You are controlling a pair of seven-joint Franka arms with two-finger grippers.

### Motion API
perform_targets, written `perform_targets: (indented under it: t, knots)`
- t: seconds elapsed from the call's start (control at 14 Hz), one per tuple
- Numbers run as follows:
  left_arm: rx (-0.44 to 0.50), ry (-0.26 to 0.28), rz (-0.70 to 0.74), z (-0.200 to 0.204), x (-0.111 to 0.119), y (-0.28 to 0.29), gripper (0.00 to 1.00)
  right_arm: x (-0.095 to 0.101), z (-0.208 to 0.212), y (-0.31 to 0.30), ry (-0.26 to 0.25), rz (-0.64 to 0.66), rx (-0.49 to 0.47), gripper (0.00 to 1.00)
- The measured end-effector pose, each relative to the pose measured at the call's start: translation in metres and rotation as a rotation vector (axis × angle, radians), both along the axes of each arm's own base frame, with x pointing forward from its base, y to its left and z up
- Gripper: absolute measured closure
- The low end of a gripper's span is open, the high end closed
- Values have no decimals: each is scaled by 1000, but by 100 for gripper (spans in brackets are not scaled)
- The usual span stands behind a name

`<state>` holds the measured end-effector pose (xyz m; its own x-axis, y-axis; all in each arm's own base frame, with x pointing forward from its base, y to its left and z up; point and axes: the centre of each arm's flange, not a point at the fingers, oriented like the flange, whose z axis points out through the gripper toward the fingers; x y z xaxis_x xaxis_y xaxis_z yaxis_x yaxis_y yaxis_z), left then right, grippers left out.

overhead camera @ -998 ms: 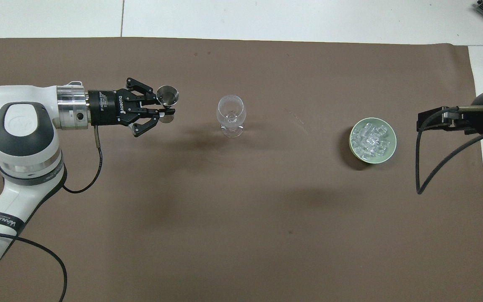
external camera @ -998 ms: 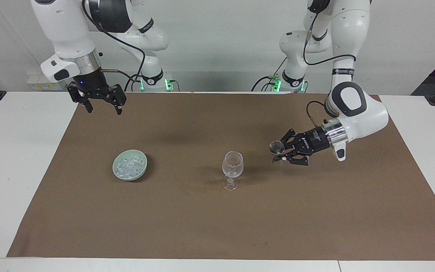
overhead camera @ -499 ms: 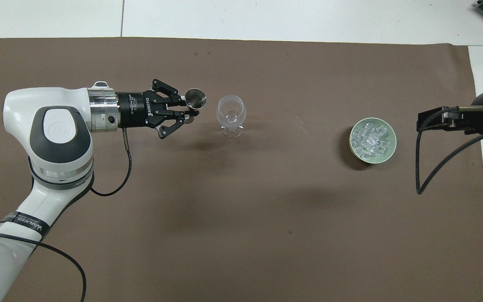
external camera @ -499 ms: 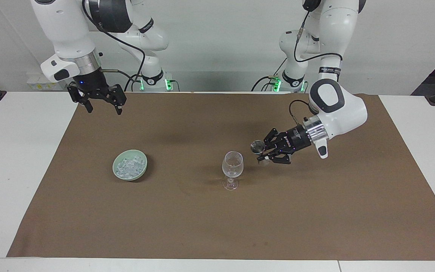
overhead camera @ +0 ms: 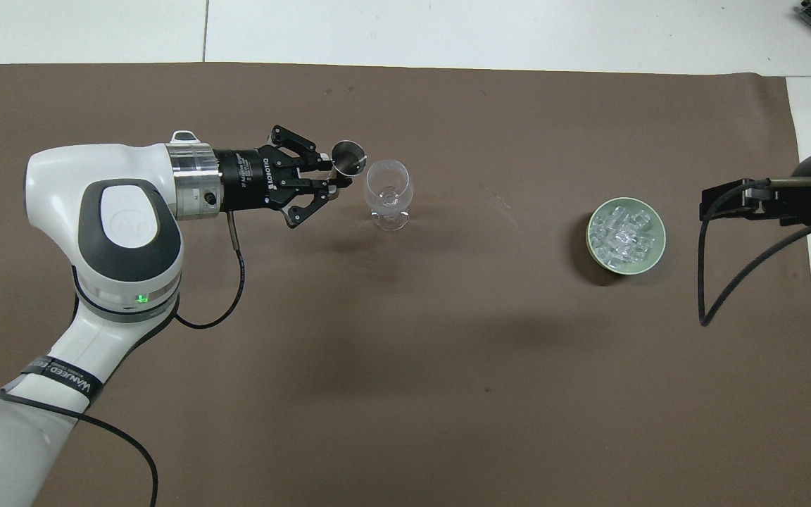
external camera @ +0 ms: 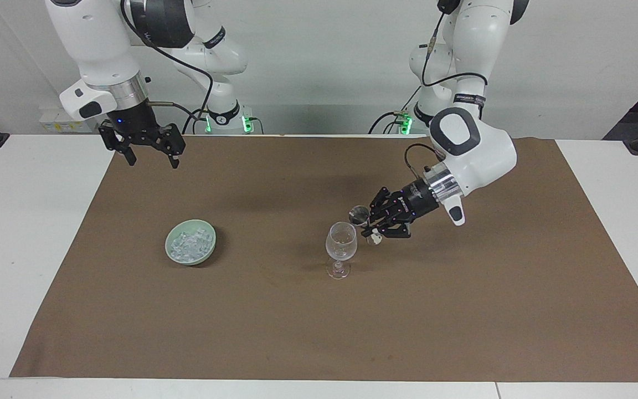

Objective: Pour wine and add ice with both arms
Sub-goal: 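Tilt the held cup over the clear wine glass with the left gripper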

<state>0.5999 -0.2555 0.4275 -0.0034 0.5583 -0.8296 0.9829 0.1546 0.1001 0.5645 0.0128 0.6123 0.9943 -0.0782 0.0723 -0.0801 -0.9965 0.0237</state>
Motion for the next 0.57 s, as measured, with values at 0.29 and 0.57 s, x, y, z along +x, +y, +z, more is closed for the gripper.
perform_targets:
  t: [0.29, 0.57]
  knots:
    - [74, -45, -40, 4, 2, 0, 77, 0, 0, 0, 0, 0, 0, 0]
    - [163, -85, -75, 16, 5, -3, 77, 0, 0, 0, 0, 0, 0, 0]
